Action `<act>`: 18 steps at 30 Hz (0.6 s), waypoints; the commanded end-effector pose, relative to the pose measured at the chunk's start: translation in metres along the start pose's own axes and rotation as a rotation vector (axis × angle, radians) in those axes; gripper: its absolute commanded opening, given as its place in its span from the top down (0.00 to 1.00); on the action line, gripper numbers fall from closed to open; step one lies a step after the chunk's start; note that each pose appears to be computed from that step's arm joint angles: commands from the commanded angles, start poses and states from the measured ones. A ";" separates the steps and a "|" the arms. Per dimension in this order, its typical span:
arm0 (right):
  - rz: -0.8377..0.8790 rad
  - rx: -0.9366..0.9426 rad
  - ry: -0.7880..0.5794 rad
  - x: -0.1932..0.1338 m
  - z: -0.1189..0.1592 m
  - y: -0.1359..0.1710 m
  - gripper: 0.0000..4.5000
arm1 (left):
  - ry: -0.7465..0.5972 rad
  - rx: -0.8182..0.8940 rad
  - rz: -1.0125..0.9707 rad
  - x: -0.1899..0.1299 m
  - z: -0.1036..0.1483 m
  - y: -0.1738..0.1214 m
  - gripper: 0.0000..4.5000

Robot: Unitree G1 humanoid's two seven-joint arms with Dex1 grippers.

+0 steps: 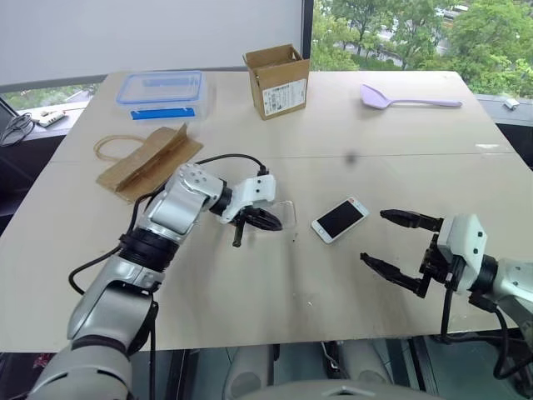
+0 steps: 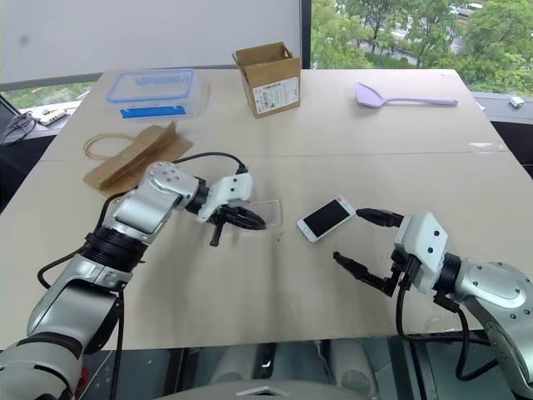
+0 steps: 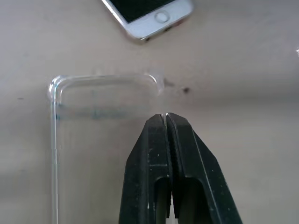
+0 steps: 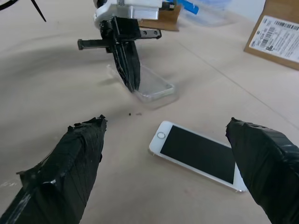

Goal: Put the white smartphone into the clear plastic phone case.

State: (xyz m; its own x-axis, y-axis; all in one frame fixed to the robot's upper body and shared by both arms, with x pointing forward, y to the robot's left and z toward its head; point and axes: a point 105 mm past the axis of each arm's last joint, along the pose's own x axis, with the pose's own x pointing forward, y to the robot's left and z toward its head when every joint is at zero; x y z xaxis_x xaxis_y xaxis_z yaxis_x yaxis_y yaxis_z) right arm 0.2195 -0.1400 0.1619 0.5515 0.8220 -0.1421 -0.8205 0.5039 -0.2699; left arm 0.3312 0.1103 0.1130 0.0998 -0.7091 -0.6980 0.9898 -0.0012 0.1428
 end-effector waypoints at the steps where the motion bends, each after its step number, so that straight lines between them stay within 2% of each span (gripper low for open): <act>1: -0.028 -0.036 0.009 -0.001 0.008 -0.005 0.00 | 0.019 0.088 0.034 0.002 0.009 0.011 0.99; 5: -0.046 -0.023 0.009 0.002 0.007 -0.009 0.00 | -0.012 0.085 -0.009 0.005 0.014 0.007 0.99; 6: -0.058 -0.025 0.007 0.003 0.007 -0.012 0.00 | -0.023 0.086 0.000 0.005 0.016 0.008 0.87; 9: -0.056 0.007 -0.001 0.006 0.006 -0.016 0.00 | -0.061 0.090 0.019 0.001 0.023 0.009 0.62; 12: -0.029 0.031 0.026 0.008 -0.001 -0.023 0.00 | -0.128 0.078 0.076 -0.007 0.030 0.011 0.27; 14: -0.058 -0.003 0.042 0.008 -0.002 -0.035 0.00 | -0.202 0.056 0.091 -0.016 0.036 0.006 0.08; 15: -0.069 0.007 0.055 0.009 -0.003 -0.040 0.00 | -0.244 0.031 0.098 -0.022 0.039 0.003 0.01; 18: -0.089 0.035 0.051 0.013 0.000 -0.047 0.00 | -0.323 -0.025 0.114 -0.033 0.044 -0.005 0.01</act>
State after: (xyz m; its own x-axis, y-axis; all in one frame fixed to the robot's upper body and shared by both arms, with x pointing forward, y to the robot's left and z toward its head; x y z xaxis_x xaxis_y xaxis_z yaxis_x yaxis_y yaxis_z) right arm 0.2648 -0.1545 0.1648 0.6269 0.7560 -0.1884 -0.7759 0.5840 -0.2387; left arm 0.3217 0.1025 0.1482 0.1608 -0.8675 -0.4707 0.9824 0.0950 0.1606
